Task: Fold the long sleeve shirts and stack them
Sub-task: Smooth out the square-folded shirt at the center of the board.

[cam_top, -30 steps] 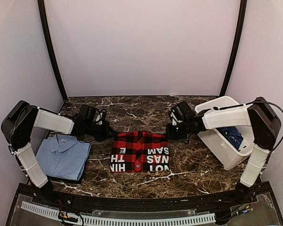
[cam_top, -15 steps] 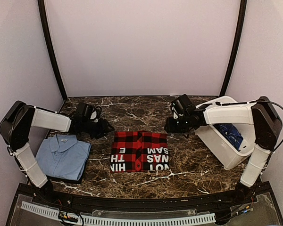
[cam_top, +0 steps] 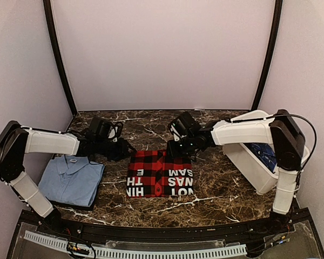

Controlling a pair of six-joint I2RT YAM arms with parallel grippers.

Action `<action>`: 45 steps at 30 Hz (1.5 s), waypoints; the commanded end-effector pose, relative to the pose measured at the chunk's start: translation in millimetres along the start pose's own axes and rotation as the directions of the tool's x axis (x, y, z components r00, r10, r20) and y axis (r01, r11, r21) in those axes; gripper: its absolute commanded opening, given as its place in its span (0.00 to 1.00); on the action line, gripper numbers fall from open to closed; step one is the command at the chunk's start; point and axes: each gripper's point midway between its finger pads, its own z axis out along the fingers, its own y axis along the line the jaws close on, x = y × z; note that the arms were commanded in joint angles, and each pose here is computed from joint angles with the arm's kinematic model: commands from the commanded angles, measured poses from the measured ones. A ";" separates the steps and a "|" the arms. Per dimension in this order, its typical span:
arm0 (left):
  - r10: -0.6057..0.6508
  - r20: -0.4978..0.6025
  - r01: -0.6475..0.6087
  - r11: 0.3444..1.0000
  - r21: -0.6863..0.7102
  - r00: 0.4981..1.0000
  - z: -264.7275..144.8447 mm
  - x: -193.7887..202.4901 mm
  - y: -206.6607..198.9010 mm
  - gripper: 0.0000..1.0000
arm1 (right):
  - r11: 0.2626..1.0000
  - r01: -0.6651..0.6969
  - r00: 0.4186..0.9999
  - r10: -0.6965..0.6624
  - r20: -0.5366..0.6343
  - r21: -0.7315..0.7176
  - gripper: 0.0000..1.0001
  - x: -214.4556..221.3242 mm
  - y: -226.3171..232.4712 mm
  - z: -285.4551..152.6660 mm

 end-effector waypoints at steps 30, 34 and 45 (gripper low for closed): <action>0.106 -0.168 -0.113 0.993 -0.033 0.980 22.3 69.7 -15.6 0.32 | 0.993 -0.106 0.986 0.112 -0.121 0.059 0.35 -6.2 -71.7 68.8; 0.130 -0.106 -0.134 0.990 -0.031 0.986 28.2 41.7 -30.1 0.32 | 0.991 -0.117 0.984 0.124 -0.126 0.059 0.34 -6.4 -75.7 68.7; 0.046 -0.052 -0.051 0.994 -0.101 0.998 80.8 -22.0 6.5 0.28 | 0.995 -0.063 0.996 0.067 -0.056 0.072 0.36 -25.7 -59.4 21.5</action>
